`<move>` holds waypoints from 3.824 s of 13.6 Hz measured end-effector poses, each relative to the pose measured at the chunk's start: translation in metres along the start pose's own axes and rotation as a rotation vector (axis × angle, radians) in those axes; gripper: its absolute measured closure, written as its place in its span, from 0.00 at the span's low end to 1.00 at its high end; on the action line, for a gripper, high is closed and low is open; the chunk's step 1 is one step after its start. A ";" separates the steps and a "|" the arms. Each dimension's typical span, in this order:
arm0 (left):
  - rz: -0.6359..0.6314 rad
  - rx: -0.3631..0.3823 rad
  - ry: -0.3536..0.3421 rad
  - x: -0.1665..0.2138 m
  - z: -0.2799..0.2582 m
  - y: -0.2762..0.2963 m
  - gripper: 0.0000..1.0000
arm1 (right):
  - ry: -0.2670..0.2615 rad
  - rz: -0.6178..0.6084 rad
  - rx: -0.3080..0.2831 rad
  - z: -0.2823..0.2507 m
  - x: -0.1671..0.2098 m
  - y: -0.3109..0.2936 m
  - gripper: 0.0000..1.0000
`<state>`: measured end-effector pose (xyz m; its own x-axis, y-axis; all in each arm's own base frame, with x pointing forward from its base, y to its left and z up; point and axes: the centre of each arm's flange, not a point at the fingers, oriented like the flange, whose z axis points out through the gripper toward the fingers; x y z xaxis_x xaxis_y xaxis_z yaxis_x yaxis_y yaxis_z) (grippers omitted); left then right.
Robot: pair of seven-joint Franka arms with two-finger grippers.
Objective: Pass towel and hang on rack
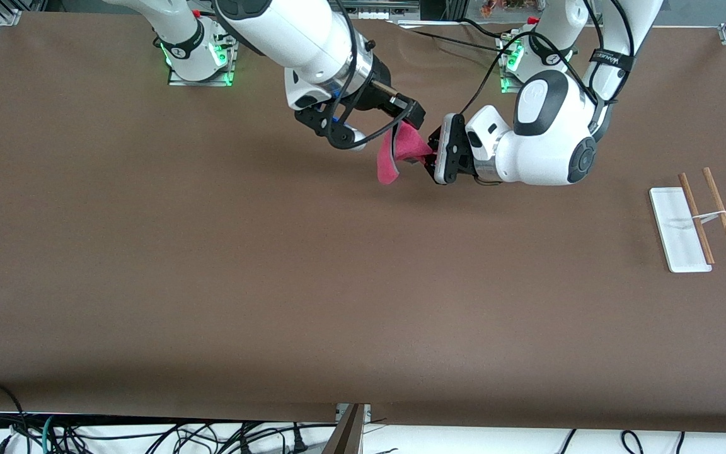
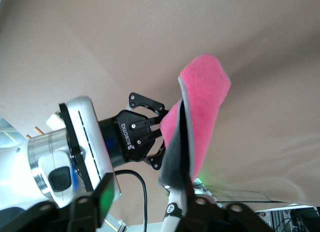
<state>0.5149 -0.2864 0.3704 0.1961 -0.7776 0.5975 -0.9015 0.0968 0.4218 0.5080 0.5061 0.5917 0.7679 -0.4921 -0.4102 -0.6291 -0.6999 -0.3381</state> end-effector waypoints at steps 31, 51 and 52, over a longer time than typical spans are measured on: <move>-0.104 0.050 -0.882 -0.473 -0.375 -0.025 0.97 | 0.287 -0.716 -0.532 -0.193 0.292 0.247 0.00; -0.095 0.324 -0.782 -0.461 -0.453 -0.020 0.00 | 0.237 -0.697 -0.487 -0.204 0.295 0.261 0.00; -0.107 0.356 -0.736 -0.453 -0.460 -0.016 0.00 | 0.237 -0.686 -0.487 -0.203 0.294 0.261 0.00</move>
<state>0.6181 0.3495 0.4066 0.0965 -0.9916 -0.0860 -0.9848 -0.1076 0.1362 0.5944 0.0738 0.5551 0.9971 0.0625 -0.0438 0.0615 -0.9978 -0.0244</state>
